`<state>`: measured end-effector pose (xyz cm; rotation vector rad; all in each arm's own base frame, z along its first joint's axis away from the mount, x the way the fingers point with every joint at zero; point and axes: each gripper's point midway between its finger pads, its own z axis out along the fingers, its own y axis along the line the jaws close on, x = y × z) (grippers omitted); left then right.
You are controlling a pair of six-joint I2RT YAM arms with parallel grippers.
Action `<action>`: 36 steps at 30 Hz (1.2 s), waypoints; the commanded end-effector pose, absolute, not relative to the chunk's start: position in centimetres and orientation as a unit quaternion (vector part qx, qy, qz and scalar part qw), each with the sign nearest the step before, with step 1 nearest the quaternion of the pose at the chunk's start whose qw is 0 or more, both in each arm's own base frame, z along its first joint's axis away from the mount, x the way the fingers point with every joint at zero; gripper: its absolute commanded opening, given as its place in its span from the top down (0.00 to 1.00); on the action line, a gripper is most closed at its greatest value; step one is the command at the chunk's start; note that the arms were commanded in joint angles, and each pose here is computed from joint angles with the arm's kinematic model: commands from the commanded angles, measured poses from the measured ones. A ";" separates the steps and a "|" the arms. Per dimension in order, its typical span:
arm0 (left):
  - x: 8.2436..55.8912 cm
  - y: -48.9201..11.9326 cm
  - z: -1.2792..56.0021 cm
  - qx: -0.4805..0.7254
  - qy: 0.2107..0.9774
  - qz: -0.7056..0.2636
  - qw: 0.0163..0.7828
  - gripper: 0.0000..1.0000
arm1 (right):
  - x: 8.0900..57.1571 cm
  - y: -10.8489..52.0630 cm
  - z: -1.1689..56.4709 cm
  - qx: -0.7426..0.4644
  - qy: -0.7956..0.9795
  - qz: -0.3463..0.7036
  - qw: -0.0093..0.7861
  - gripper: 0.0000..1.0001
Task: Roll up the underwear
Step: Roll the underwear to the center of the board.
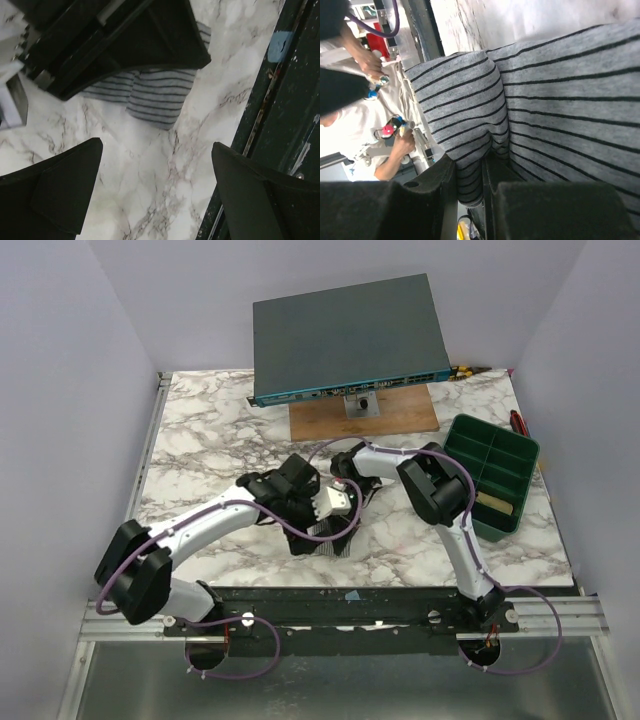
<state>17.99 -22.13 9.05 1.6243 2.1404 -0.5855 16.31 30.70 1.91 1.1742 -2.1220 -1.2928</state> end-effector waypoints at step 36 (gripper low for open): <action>18.0 -34.5 4.3 0.658 0.704 -0.158 0.218 0.05 | 17.5 20.4 -6.0 0.510 -0.757 -0.337 0.229 0.94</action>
